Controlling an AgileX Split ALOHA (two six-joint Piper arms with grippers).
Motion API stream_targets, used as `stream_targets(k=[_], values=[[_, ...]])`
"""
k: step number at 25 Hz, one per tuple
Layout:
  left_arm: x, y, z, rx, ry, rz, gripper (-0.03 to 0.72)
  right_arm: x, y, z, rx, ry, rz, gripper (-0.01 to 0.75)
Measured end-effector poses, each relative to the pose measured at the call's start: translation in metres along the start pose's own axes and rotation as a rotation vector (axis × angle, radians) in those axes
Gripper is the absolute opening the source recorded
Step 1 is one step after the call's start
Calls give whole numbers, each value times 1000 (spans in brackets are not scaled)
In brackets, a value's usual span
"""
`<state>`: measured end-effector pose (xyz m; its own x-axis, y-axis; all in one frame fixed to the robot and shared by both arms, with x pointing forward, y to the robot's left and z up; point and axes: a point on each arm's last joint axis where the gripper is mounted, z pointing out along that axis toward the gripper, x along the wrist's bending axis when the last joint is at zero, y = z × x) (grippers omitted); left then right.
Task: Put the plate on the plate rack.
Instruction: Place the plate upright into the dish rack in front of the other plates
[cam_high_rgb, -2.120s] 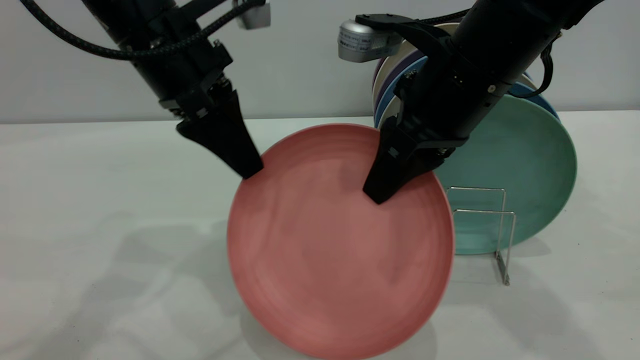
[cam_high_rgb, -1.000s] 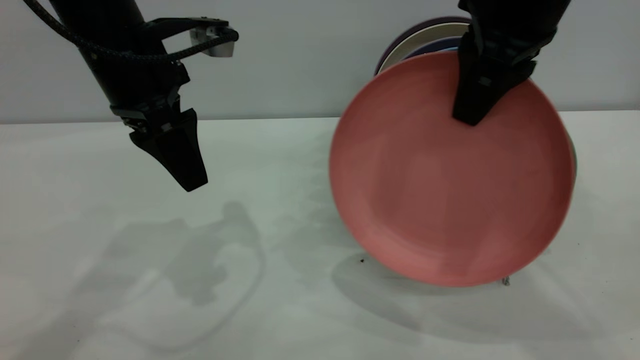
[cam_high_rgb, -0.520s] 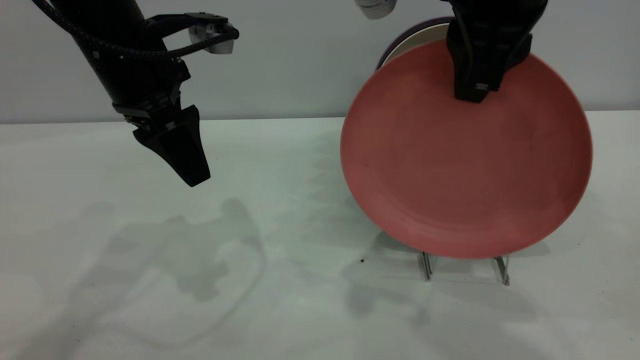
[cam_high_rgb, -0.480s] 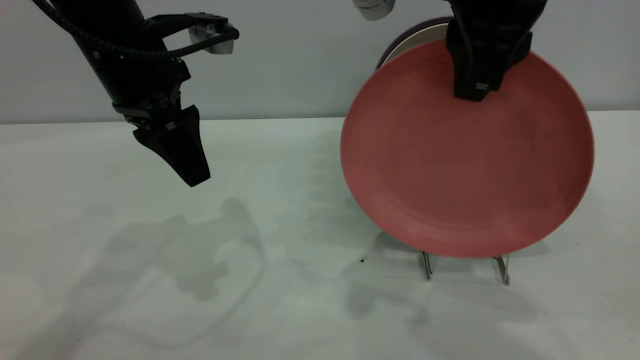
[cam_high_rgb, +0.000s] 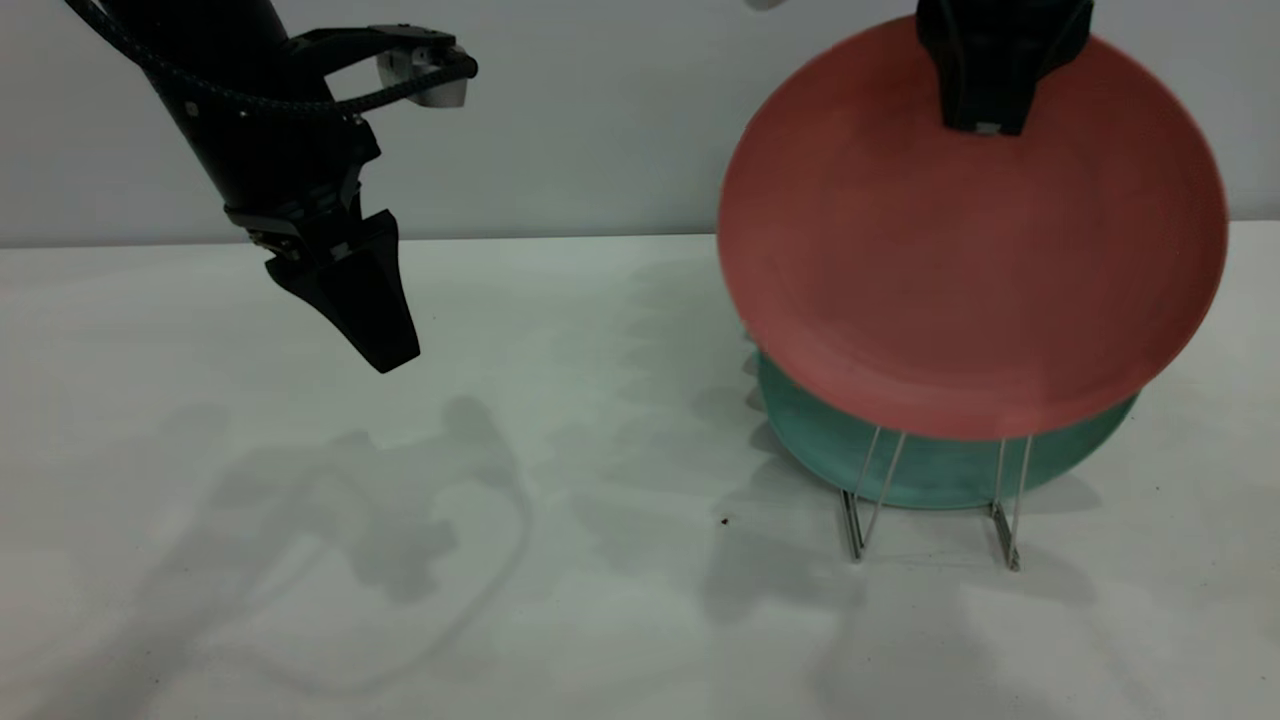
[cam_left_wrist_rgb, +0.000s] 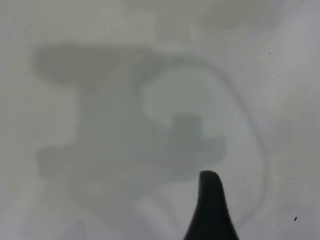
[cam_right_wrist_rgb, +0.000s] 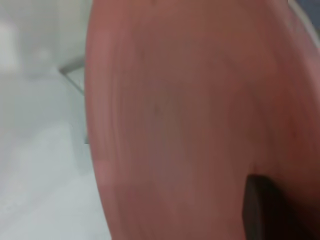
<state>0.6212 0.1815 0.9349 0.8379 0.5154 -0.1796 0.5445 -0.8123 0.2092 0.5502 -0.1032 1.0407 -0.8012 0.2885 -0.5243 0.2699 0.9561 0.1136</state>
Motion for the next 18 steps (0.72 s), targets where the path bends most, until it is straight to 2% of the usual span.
stream_targets(k=[3,18], values=[[1,-1,0,11,9,8,582,-3,-1,-1,10,-30,-14,101],[1,-1,0,15,10,10,582,-4,-1,-1,6,-36,-14,100]])
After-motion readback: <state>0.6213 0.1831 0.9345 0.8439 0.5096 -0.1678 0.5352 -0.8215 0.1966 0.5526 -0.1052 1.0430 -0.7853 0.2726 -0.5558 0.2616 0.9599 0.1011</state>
